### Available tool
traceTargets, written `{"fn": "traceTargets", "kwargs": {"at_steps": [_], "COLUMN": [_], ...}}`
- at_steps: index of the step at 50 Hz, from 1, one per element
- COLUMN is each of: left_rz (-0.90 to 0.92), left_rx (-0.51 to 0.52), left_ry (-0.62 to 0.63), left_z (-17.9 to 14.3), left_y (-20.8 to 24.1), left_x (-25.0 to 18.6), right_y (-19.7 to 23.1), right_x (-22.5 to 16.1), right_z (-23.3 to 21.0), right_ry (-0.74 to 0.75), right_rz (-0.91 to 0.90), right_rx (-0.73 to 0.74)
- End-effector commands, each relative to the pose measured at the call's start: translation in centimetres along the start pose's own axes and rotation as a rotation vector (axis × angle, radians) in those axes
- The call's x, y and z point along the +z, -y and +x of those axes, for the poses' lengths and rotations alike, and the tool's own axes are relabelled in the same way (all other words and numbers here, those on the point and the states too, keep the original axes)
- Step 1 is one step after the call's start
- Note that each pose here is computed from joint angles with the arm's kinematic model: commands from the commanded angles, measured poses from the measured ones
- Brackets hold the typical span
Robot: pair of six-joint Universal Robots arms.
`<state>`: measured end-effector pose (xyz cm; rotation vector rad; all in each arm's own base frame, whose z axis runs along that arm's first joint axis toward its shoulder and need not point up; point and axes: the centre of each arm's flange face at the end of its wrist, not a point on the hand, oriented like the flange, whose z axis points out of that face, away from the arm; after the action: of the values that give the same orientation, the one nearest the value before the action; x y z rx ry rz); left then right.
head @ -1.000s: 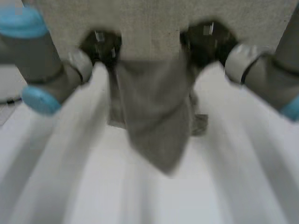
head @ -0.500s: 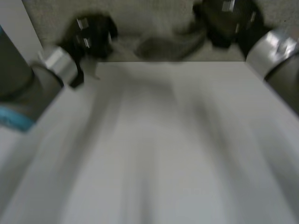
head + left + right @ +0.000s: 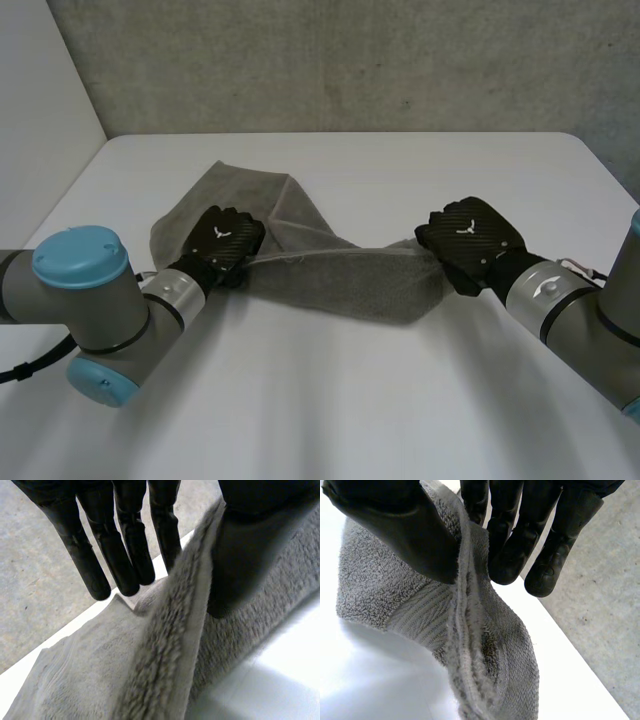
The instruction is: Fold the towel.
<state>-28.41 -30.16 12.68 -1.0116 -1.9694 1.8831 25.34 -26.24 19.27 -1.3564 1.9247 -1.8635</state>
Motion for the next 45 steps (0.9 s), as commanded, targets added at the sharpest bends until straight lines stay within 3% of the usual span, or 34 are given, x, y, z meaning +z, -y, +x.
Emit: {"fn": "traceTargets", "kwargs": {"at_steps": [1, 8, 18, 34, 45], "left_rz": [-0.017, -0.042, -0.078, -0.038, 0.009], "left_rx": [-0.005, -0.007, -0.02, 0.003, 0.11], "left_ry": [0.034, 0.052, 0.097, 0.177, 0.258], "left_z": [-0.2, -0.4, -2.2, -5.5, -9.2], "left_y": [-0.2, -0.5, -1.4, 0.7, 4.9], "left_x": [-0.1, -0.4, -0.7, -1.1, -2.6], "right_y": [-0.4, -1.1, -2.3, -2.7, -0.1], "right_x": [-0.3, -0.4, -0.5, -0.6, -1.4], "right_z": [1.2, 2.4, 5.6, 6.4, 7.4], "right_ry": [-0.028, -0.066, -0.249, -0.271, -0.28], "right_rz": [-0.032, -0.064, -0.151, -0.169, -0.129], "right_rx": [0.087, 0.145, 0.157, 0.155, 0.149]}}
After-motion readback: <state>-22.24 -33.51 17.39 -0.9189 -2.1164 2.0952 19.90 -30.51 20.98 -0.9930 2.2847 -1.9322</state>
